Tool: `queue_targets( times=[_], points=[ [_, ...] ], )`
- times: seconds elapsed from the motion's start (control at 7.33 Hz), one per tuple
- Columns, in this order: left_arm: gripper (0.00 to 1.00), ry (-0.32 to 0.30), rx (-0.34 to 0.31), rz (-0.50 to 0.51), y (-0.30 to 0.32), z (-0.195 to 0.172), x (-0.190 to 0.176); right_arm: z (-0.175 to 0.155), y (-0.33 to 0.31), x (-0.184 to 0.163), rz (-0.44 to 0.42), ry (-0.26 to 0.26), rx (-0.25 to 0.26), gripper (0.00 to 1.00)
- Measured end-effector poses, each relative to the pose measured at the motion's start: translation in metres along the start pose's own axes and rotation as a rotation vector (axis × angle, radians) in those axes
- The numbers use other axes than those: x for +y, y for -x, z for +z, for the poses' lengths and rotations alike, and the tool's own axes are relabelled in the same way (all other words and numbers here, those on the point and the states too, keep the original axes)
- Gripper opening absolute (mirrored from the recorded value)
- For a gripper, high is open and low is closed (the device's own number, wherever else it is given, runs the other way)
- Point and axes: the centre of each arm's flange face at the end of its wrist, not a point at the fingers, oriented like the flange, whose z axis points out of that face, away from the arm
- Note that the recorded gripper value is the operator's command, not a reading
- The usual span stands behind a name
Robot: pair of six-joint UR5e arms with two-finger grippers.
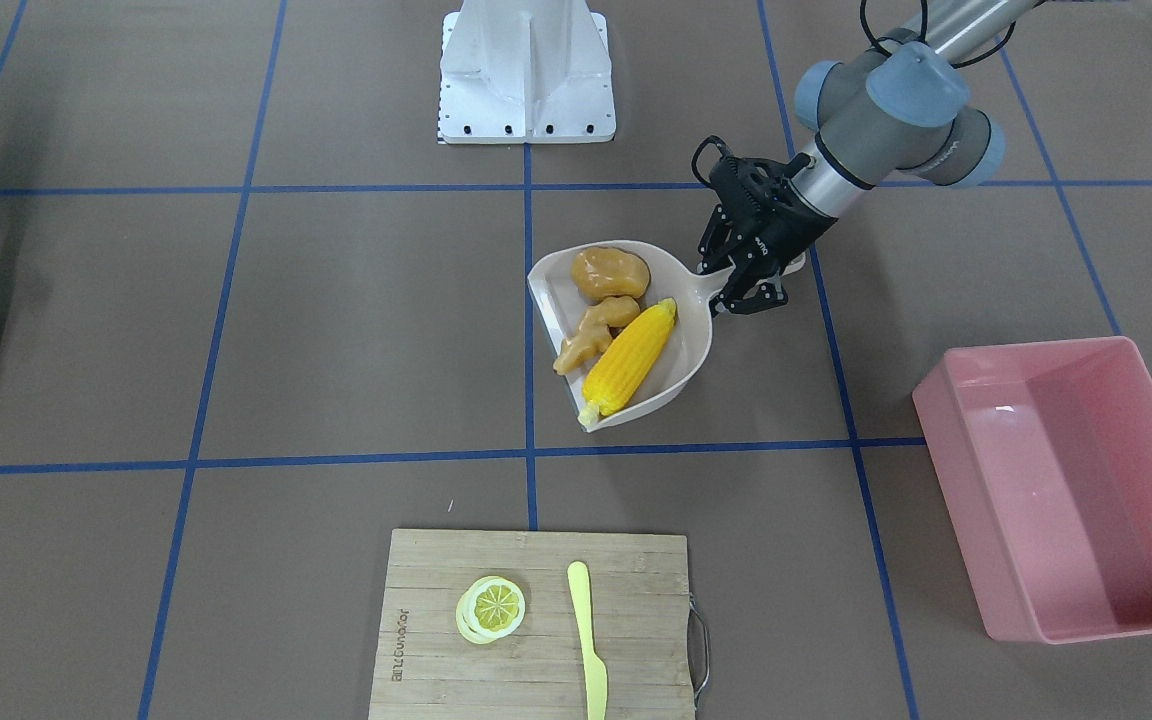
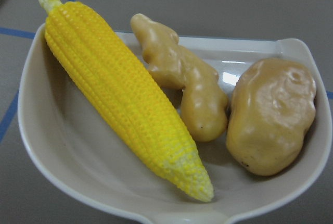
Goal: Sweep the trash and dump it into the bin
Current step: 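Lift the loaded dustpan with the left gripper toward the pink bin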
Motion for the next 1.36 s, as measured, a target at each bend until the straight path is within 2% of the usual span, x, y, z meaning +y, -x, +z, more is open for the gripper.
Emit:
queue_targets(
  times=[0.14, 0.27, 0.55, 0.68, 0.82, 0.96, 1.09, 1.36],
  points=[
    [0.06, 0.007, -0.075, -0.088, 0.014, -0.004, 0.001, 0.001, -0.001, 0.0, 0.001, 0.002, 0.0, 0.0],
    [0.0, 0.002, -0.118, -0.223, 0.023, -0.01, 0.0, 0.002, -0.002, 0.0, 0.001, 0.004, 0.001, 0.0],
    [0.0, -0.027, -0.154, -0.436, 0.032, -0.024, -0.002, 0.004, -0.003, -0.001, 0.0, 0.007, 0.002, 0.04],
    [0.0, -0.054, -0.17, -0.587, 0.036, -0.029, -0.004, 0.005, -0.003, -0.002, 0.0, 0.008, 0.002, 0.15],
    [0.0, -0.095, -0.222, -0.718, 0.043, -0.034, -0.007, 0.005, -0.003, -0.002, 0.001, 0.009, 0.002, 0.29],
    [0.0, -0.139, -0.294, -0.789, 0.053, -0.038, -0.008, 0.006, -0.004, -0.003, 0.002, 0.011, 0.002, 0.5],
    [0.0, -0.168, -0.347, -0.819, 0.062, -0.042, -0.009, 0.007, -0.005, -0.003, 0.003, 0.012, 0.002, 0.69],
    [0.0, -0.202, -0.4, -0.84, 0.081, -0.054, -0.013, 0.007, -0.005, -0.003, 0.007, 0.013, 0.0, 0.99]
  ],
)
